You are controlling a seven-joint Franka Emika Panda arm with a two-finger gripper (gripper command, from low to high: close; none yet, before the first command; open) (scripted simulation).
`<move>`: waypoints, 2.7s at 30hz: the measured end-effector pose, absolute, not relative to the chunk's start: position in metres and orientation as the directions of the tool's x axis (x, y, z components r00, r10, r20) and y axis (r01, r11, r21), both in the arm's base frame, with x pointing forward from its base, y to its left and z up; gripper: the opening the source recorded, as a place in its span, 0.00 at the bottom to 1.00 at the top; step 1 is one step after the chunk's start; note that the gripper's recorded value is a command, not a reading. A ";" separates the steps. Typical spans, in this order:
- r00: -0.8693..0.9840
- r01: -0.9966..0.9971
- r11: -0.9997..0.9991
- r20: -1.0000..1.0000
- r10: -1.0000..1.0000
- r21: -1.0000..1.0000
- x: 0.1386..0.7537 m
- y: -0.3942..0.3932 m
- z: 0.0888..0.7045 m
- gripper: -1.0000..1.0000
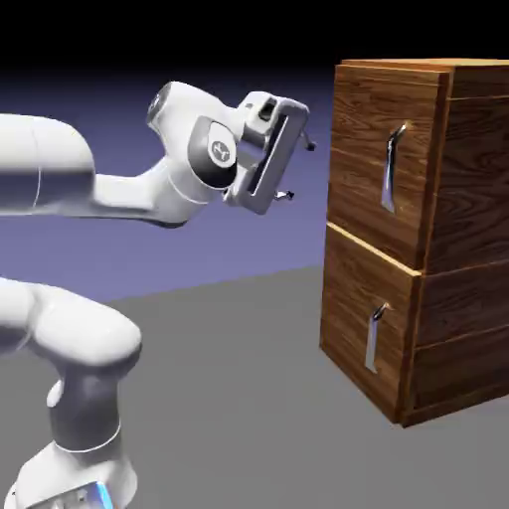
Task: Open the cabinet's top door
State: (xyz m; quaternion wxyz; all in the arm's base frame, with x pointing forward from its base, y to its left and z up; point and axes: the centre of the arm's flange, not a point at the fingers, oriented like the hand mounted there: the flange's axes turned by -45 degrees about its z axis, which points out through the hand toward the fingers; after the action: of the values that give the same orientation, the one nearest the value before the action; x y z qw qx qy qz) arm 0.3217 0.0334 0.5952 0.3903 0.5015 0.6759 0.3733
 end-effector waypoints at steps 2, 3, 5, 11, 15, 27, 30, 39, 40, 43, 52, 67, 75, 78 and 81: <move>-0.225 0.335 0.320 -0.255 0.940 0.886 0.320 0.028 0.599 0.50; -0.238 0.309 0.369 -0.304 0.922 0.877 0.320 0.025 0.600 0.50; -0.256 0.256 0.461 -0.400 0.880 0.850 0.320 0.019 0.603 0.50; -0.254 0.108 0.692 -0.653 0.713 0.714 0.328 -0.001 0.603 0.50; -0.218 0.030 0.809 -0.786 0.579 0.587 0.339 -0.013 0.597 0.50; -0.044 -0.068 0.990 -0.992 0.122 0.125 0.399 -0.028 0.553 0.50; -0.001 -0.064 0.998 -1.000 0.003 0.003 0.417 -0.023 0.537 0.50; 0.000 -0.035 0.999 -1.000 0.000 0.000 0.460 -0.016 0.536 0.00; 0.001 -0.006 1.000 -1.000 0.000 0.000 0.453 -0.012 0.536 0.00; 0.000 0.076 0.997 -1.000 0.000 0.000 0.432 0.000 0.536 0.00; 0.000 0.297 0.955 -1.000 0.000 0.000 0.382 0.043 0.536 0.00; 0.000 0.608 0.794 -1.000 0.000 0.000 0.326 0.129 0.536 0.00; 0.000 0.766 0.643 -1.000 0.000 0.000 0.307 0.191 0.536 0.00; 0.000 0.814 0.581 -1.000 0.000 0.000 0.304 0.213 0.536 0.00; 0.000 0.855 0.519 -1.000 0.000 0.000 0.303 0.235 0.536 0.00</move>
State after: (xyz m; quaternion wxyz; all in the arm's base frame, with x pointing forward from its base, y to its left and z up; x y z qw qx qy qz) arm 0.3026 0.2350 0.5360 0.6163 0.3466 0.6163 -0.3467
